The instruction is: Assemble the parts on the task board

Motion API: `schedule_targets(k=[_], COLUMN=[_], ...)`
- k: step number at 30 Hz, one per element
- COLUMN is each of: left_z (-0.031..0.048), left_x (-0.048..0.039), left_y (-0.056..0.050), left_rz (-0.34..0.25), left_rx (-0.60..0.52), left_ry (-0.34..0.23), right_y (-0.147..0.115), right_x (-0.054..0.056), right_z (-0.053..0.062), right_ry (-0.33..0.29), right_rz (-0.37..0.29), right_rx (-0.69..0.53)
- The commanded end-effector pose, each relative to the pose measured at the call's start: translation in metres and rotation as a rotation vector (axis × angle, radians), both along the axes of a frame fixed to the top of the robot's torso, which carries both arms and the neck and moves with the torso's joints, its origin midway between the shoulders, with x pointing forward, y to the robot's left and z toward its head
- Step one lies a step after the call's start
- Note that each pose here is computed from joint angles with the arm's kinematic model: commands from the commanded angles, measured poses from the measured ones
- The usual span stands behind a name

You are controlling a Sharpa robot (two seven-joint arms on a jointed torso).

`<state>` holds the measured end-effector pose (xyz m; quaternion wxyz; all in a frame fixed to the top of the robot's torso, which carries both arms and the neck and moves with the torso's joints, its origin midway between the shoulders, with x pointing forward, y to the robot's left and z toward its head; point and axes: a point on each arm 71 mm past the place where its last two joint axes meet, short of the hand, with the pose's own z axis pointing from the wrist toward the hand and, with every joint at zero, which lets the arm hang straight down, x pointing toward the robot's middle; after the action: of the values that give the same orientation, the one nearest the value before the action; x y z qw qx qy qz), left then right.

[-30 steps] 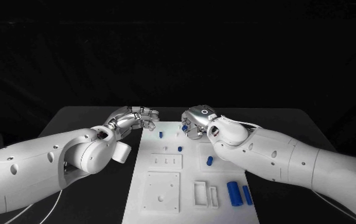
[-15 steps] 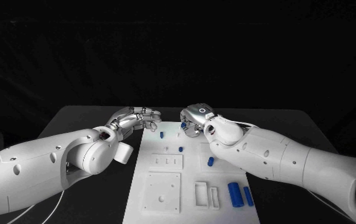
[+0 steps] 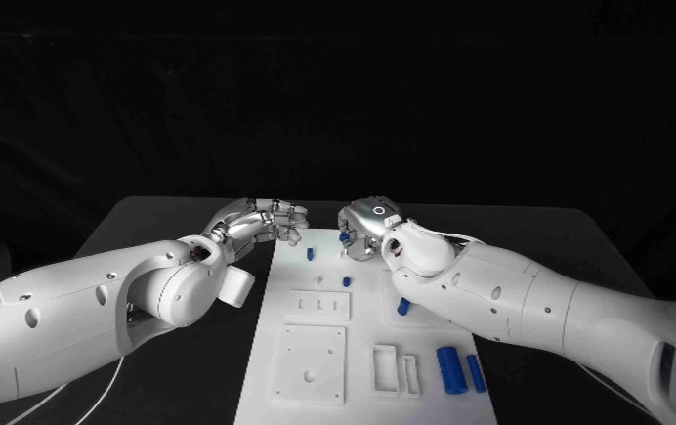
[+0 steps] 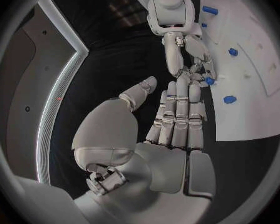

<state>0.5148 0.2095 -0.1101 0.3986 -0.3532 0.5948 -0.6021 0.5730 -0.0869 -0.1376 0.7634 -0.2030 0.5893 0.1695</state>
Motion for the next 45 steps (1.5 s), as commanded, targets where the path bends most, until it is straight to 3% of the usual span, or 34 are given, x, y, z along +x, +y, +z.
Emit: schedule_targets(k=[1,17,32,38,40,45], left_z=[0.0036,0.0085,0.0102,0.0112,0.0114,0.0114], left_x=[-0.0004,-0.0003,0.0014,0.004,0.0046,0.0051], left_y=[-0.002,-0.002,0.005,0.011,0.014,0.017], left_rz=[-0.004,-0.006,0.014,0.033,0.039,0.047], left_rx=[0.001,0.003,0.007,0.011,0.012,0.013], left_ry=[-0.015,-0.024,-0.028,-0.032,-0.033,-0.034], right_y=[0.0,0.0,-0.013,-0.019,-0.025,-0.05], right_x=[0.0,0.003,0.0,-0.007,-0.01,-0.011], right_z=[-0.003,-0.006,-0.001,0.012,0.026,0.046], right_ry=[0.0,0.025,0.039,0.036,0.027,0.027], right_rz=[-0.001,-0.012,0.016,0.045,0.053,0.033], right_rx=[-0.018,-0.026,0.096,0.12,0.158,0.204])
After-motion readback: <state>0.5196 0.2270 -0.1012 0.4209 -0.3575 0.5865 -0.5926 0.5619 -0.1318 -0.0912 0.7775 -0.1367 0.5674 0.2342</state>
